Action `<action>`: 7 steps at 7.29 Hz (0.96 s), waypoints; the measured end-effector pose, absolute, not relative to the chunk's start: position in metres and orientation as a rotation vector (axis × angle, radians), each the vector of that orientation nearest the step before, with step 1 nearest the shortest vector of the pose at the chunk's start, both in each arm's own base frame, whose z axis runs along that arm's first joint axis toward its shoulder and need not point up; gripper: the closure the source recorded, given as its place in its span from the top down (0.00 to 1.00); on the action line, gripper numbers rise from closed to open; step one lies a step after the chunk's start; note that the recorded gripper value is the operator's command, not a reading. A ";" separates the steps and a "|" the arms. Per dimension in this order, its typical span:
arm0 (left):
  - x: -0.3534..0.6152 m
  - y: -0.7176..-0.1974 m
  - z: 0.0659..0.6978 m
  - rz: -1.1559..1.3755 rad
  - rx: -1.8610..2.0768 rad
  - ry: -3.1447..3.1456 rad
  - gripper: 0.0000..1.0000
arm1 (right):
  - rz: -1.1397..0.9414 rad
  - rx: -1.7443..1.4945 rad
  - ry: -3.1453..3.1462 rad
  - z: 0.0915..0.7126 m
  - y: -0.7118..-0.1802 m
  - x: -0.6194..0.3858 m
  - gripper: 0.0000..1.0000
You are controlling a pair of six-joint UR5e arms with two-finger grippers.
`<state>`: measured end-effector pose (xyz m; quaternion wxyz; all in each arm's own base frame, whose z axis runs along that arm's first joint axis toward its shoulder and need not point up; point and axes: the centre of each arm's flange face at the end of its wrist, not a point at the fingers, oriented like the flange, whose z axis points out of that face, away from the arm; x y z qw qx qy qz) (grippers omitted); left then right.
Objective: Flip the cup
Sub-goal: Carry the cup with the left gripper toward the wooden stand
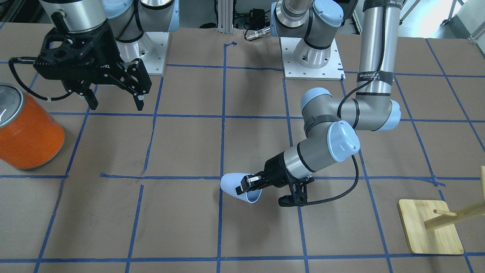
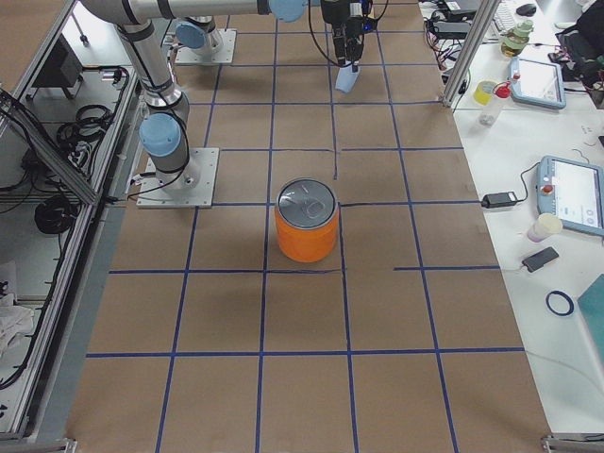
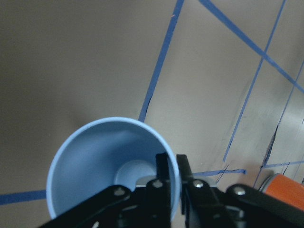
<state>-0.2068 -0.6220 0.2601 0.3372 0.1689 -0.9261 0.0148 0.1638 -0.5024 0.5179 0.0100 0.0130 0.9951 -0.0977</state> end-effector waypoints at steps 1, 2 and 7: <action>-0.202 -0.626 0.278 0.074 0.450 -2.474 0.00 | -0.270 0.040 3.114 0.517 -0.499 0.163 1.00; -0.194 -0.628 0.293 0.137 0.434 -2.557 0.00 | -0.247 0.040 3.118 0.517 -0.496 0.163 1.00; -0.084 -0.654 0.316 0.449 -0.108 -3.053 0.00 | -0.219 0.038 3.119 0.516 -0.492 0.163 1.00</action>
